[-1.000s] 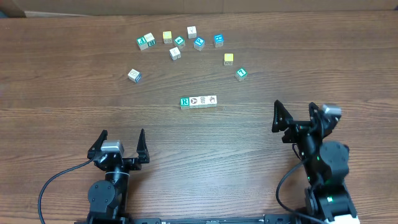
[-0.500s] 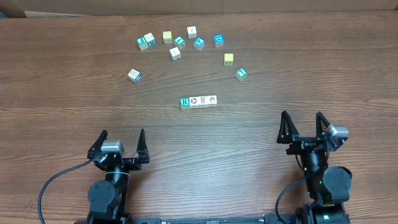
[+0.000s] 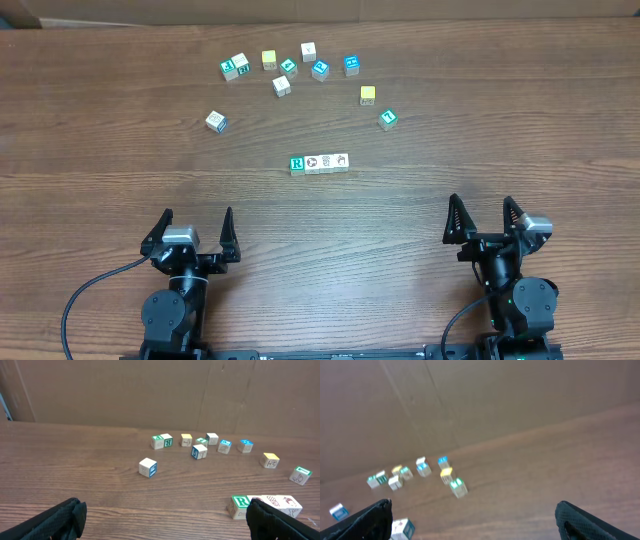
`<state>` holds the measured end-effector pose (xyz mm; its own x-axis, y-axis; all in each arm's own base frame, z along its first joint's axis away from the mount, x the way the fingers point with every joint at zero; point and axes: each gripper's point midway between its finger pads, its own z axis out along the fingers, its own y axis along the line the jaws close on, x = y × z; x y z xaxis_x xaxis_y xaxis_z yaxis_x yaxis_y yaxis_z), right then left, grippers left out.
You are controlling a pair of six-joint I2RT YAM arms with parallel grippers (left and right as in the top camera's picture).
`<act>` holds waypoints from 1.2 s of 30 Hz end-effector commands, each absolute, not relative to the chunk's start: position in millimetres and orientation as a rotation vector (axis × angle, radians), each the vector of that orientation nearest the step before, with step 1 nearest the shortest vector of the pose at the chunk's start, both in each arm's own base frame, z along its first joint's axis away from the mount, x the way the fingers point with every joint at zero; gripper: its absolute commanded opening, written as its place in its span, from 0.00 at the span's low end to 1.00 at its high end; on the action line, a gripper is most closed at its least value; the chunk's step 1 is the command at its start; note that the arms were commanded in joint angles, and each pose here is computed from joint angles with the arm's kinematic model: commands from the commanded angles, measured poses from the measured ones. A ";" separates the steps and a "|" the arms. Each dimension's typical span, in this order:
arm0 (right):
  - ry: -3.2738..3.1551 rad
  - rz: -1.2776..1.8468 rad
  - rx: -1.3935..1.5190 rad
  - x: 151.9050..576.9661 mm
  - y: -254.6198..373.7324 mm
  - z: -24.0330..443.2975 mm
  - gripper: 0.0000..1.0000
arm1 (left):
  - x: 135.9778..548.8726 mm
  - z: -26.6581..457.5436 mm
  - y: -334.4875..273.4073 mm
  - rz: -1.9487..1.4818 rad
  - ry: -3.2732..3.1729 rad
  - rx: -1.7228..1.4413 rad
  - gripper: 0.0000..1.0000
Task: Form a horizontal line
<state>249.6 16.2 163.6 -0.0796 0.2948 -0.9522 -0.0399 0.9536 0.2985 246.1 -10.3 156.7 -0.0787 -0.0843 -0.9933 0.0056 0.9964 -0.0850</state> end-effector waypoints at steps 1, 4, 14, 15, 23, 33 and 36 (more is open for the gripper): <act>1.609 0.265 0.193 247.3 13.8 165.2 1.00 | 245.9 157.4 -9.2 -0.055 1.641 -0.040 0.99; 1.589 0.249 0.162 246.0 14.7 170.5 1.00 | 245.9 157.4 -9.2 -0.055 1.641 -0.040 1.00; 1.595 0.197 0.103 246.0 14.8 169.6 1.00 | 245.9 157.4 -9.2 -0.055 1.641 -0.040 1.00; 1.595 0.197 0.104 246.0 14.7 169.6 1.00 | 245.9 157.4 -9.2 -0.055 1.641 -0.040 0.99; 1.595 0.198 0.104 246.1 14.7 169.7 1.00 | 245.9 157.4 -9.2 -0.055 1.641 -0.040 1.00; 1.595 0.198 0.104 246.1 14.7 169.5 1.00 | 245.9 157.4 -9.2 -0.055 1.641 -0.040 1.00; 1.595 0.198 0.104 246.1 14.7 169.5 1.00 | 245.9 157.4 -9.2 -0.055 1.641 -0.040 1.00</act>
